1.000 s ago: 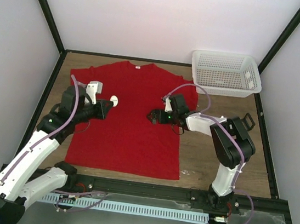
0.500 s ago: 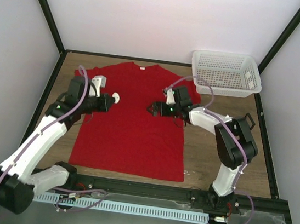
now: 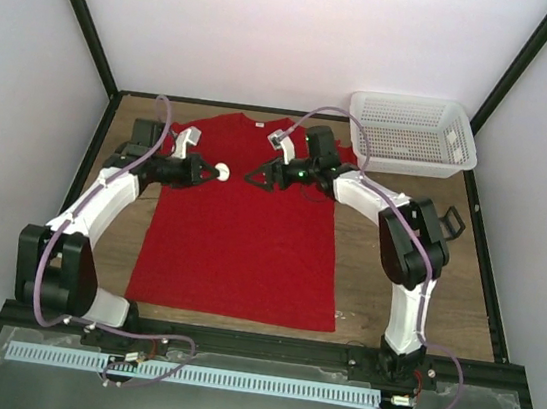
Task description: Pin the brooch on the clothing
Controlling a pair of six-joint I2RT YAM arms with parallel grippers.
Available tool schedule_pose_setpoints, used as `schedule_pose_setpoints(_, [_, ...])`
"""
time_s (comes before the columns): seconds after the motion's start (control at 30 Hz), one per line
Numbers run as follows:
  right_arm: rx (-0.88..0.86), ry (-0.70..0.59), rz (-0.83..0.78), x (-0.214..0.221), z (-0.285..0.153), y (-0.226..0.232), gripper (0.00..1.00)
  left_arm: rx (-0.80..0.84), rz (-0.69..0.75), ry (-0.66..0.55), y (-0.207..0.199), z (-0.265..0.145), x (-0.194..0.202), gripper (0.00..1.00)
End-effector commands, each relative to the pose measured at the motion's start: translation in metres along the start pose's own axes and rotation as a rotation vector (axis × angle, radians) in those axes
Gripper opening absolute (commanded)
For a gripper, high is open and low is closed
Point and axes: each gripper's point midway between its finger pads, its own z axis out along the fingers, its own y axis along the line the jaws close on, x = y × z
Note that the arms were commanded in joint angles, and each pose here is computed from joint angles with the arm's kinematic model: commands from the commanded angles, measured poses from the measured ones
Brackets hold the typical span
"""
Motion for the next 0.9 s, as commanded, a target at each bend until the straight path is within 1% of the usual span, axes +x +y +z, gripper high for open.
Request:
schedule_pose_setpoints(0.0, [-0.292,-0.04,-0.176,-0.017,-0.038,0.084,0.79,0.235,0.16,0.016,-0.046,-0.012,0.014,0.0])
schedule_pose_setpoints(0.07, [-0.325,-0.041,-0.195,-0.013,-0.053,0.101,0.76,0.275,0.208,0.038,-0.056,-0.012,0.032,0.0])
schedule_pose_setpoints(0.1, [-0.342,-0.038,-0.204,-0.01,-0.06,0.11,0.73,0.275,0.248,0.046,-0.062,-0.01,0.041,0.0])
schedule_pose_setpoints(0.2, [-0.33,-0.045,-0.233,0.0,-0.08,0.127,0.67,0.215,0.403,0.095,-0.074,0.0,0.072,0.0])
schedule_pose_setpoints(0.23, [-0.341,-0.052,-0.255,0.004,-0.087,0.134,0.64,0.215,0.463,0.117,-0.079,0.001,0.083,0.0])
schedule_pose_setpoints(0.33, [-0.387,-0.069,-0.347,0.021,-0.1,0.151,0.52,0.262,0.543,0.157,-0.091,0.003,0.102,0.0])
schedule_pose_setpoints(0.43, [-0.387,-0.085,-0.436,0.036,-0.107,0.156,0.44,0.323,0.611,0.202,-0.105,0.004,0.121,0.0])
schedule_pose_setpoints(0.53, [-0.411,-0.084,-0.473,0.04,-0.108,0.159,0.38,0.342,0.647,0.242,-0.108,0.005,0.135,0.0])
schedule_pose_setpoints(0.57, [-0.431,-0.079,-0.471,0.041,-0.108,0.161,0.37,0.343,0.651,0.248,-0.108,0.005,0.138,0.0])
schedule_pose_setpoints(0.67, [-0.497,-0.071,-0.46,0.047,-0.106,0.165,0.3,0.357,0.655,0.266,-0.109,0.004,0.143,0.0])
schedule_pose_setpoints(0.77, [-0.51,-0.049,-0.439,0.051,-0.1,0.162,0.2,0.379,0.667,0.256,-0.113,0.0,0.144,0.0])
schedule_pose_setpoints(0.87, [-0.536,-0.028,-0.408,0.054,-0.095,0.16,0.18,0.382,0.67,0.256,-0.114,0.0,0.144,0.0])
